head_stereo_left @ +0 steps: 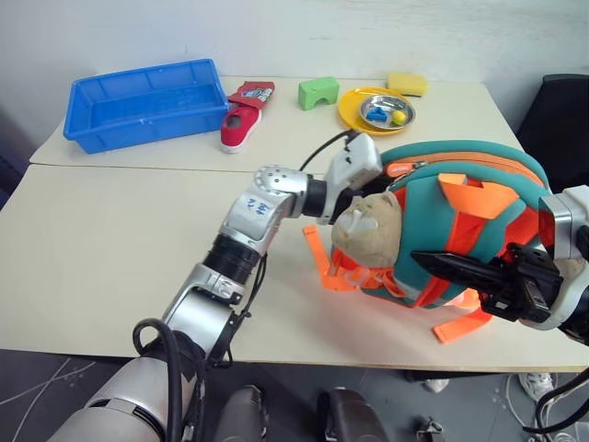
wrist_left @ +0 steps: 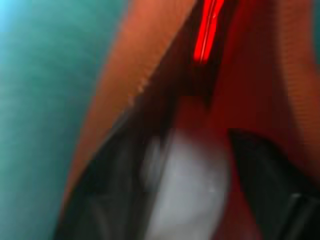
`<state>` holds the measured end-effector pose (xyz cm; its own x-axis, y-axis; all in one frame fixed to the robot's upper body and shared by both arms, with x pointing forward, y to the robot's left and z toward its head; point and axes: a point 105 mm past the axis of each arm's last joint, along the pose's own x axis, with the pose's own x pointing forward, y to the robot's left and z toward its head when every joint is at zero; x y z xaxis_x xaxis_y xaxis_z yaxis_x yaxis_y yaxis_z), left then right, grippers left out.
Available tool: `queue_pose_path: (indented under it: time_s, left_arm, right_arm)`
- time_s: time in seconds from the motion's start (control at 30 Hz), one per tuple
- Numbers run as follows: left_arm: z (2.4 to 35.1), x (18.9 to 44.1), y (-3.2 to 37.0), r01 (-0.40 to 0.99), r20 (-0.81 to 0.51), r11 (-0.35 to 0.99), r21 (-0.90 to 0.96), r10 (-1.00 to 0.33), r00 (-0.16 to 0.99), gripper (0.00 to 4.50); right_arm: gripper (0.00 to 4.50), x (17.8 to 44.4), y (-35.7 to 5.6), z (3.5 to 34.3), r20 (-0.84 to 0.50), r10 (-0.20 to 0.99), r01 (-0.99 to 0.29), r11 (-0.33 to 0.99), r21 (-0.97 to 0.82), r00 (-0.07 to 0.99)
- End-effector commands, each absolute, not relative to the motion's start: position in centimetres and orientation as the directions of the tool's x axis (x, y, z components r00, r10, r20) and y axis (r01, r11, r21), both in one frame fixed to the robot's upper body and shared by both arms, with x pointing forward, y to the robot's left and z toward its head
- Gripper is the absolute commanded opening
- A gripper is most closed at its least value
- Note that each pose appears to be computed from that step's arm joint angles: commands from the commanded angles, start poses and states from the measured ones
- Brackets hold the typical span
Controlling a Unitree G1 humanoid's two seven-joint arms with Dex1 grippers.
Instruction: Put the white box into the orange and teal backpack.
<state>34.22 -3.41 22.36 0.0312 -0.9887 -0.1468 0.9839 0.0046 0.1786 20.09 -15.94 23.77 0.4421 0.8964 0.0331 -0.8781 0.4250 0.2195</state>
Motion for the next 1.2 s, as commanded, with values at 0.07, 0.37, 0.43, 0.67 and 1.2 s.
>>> queue_pose_path:
  time_s: [0.07,0.37,0.43,0.67,1.2]
  left_arm:
    - [25.0,33.6,1.4,0.986,-0.078,0.0,0.168,-0.997,0.014,4.46]
    - [29.2,27.4,5.8,0.967,-0.03,-0.251,0.048,-0.968,-0.249,4.46]
    - [27.6,28.1,3.9,0.975,-0.12,-0.182,0.129,-0.979,-0.167,4.46]
    - [25.2,29.2,-0.5,0.969,-0.16,-0.106,0.222,-0.985,-0.071,4.46]
    - [26.7,31.4,1.6,0.983,-0.052,0.023,0.181,-0.998,0.033,1.65]
  right_arm:
    - [0.0,19.9,-15.7,24.1,0.058,0.886,-0.877,0.443,0.184,0.46]
    - [0.0,20.2,-15.8,23.9,0.057,0.879,-0.869,0.455,0.196,0.473]
    - [0.0,20.4,-15.7,23.9,0.049,0.877,-0.866,0.462,0.189,0.478]
    - [0.0,20.6,-15.6,23.6,0.033,0.876,-0.863,0.466,0.194,0.481]
    - [0.0,20.7,-16.7,23.2,0.035,0.838,-0.824,0.526,0.21,0.544]
